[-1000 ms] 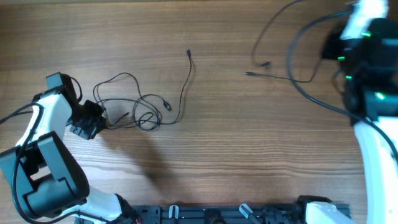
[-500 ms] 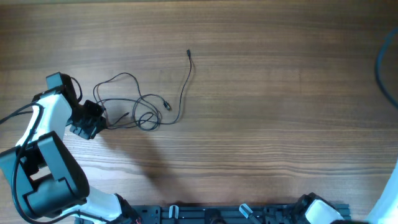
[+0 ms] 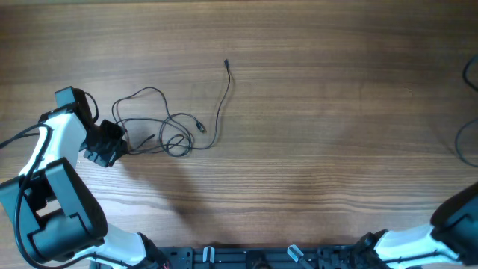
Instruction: Untangle cables
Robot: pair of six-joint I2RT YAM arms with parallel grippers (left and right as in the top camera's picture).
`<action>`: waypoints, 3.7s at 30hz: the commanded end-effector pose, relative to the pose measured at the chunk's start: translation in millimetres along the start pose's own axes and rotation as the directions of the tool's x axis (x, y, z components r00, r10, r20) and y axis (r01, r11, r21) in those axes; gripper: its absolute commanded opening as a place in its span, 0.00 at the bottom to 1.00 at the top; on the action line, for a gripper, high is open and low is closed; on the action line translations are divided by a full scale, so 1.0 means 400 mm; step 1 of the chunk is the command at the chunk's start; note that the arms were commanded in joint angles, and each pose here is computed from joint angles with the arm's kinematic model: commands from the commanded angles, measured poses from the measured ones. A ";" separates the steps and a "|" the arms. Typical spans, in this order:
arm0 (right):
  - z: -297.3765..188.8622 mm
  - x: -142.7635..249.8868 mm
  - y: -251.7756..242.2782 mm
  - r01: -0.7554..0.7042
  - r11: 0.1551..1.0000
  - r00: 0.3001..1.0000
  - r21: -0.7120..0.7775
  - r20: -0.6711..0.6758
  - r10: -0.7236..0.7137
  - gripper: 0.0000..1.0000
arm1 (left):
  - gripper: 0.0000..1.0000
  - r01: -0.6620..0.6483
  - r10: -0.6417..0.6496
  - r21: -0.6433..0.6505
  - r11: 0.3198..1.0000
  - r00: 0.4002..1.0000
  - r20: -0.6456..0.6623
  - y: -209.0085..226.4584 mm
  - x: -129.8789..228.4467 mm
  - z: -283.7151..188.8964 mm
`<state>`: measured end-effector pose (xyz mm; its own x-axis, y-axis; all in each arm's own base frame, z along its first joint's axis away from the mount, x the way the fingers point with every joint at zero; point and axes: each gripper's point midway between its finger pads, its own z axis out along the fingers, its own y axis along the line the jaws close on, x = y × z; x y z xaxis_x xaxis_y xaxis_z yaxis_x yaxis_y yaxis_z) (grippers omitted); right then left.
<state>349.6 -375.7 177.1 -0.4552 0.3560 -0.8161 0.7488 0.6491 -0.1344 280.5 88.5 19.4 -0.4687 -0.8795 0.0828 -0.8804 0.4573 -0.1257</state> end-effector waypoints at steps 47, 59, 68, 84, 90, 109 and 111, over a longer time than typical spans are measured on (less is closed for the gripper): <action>-0.672 0.445 0.783 -0.141 0.553 0.786 -0.821 -0.433 -0.442 1.00 | 1.00 -0.710 0.721 0.214 0.670 0.692 0.036 -0.351 0.430 0.046; -0.768 0.675 0.863 -0.161 0.483 0.728 -0.861 -0.434 -0.531 1.00 | 1.00 -0.329 0.327 0.202 0.922 0.944 0.045 -0.286 0.278 -0.051; -0.781 0.737 0.883 -0.235 0.481 0.732 -0.844 -0.480 -0.484 1.00 | 1.00 -0.475 0.470 0.307 0.825 0.877 0.093 -0.355 0.303 -0.066; -0.663 0.716 1.040 -0.001 0.327 0.896 -0.945 -0.145 -0.419 0.68 | 1.00 -0.539 0.534 0.308 0.784 0.838 0.110 -0.370 0.335 -0.063; -0.602 0.769 1.096 0.003 0.306 0.914 -0.952 -0.122 -0.386 0.68 | 1.00 -0.431 0.432 0.319 0.844 0.899 0.072 -0.370 0.335 -0.063; -0.680 0.777 1.156 -0.086 0.034 0.886 -0.996 -0.092 -0.453 0.04 | 1.00 -0.367 0.371 0.308 0.878 0.927 0.046 -0.361 0.335 -0.059; -0.703 0.736 1.148 -0.118 -0.015 0.892 -0.993 -0.100 -0.440 0.04 | 1.00 -0.422 0.423 0.294 0.857 0.904 0.063 -0.355 0.335 -0.056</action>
<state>422.3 215.6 9.6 -0.7684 0.0606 -0.6371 -0.4223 0.7000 0.5760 344.3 -91.1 68.8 -0.7645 -0.6445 -0.0147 -0.5733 0.6901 -0.4417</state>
